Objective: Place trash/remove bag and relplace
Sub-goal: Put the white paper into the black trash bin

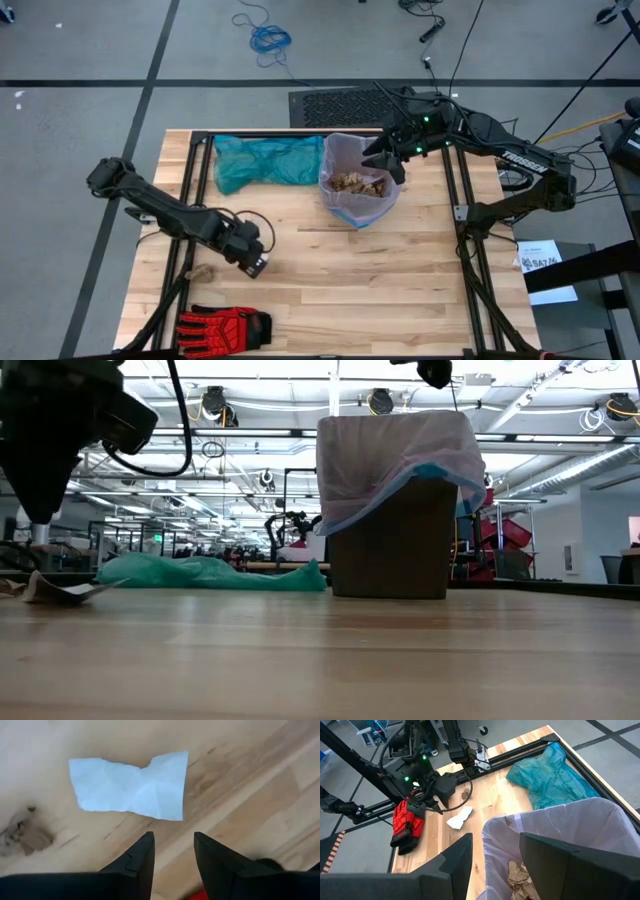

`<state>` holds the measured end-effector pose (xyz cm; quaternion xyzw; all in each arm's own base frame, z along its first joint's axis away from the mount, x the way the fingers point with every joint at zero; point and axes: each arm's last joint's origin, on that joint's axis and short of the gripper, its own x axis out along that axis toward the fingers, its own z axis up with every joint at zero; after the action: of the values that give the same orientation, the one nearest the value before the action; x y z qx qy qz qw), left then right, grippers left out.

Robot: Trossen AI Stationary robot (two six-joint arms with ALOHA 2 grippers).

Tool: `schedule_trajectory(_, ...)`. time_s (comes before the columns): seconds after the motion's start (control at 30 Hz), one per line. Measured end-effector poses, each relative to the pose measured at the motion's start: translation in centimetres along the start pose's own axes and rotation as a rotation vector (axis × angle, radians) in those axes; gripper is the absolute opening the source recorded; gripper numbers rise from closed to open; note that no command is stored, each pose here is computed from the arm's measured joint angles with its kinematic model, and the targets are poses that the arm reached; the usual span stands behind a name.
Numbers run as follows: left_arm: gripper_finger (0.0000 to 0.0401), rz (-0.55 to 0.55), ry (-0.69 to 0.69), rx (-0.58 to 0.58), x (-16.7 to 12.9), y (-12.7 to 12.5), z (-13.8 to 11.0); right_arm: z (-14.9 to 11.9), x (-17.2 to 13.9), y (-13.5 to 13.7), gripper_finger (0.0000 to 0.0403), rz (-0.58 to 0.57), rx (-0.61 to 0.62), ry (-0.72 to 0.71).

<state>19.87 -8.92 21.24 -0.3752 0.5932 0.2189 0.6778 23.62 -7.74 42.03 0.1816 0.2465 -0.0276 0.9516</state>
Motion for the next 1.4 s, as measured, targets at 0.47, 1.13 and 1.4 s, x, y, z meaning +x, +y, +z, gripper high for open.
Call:
schedule_trajectory(0.47,0.0134,0.126,0.043,0.337,3.2,-0.9,-0.8,0.0,0.0,0.0,0.0157,-0.001,0.007,0.0)
schedule_trajectory(1.13,0.0009,0.244,-0.018,0.299,4.9,-1.1,1.4,0.0,0.0,0.0,0.0157,-0.005,0.035,0.0)
schedule_trajectory(1.4,0.0001,0.1,-0.238,0.269,-1.3,-2.3,2.2,0.0,0.0,0.0,0.0157,-0.005,0.035,-0.001)
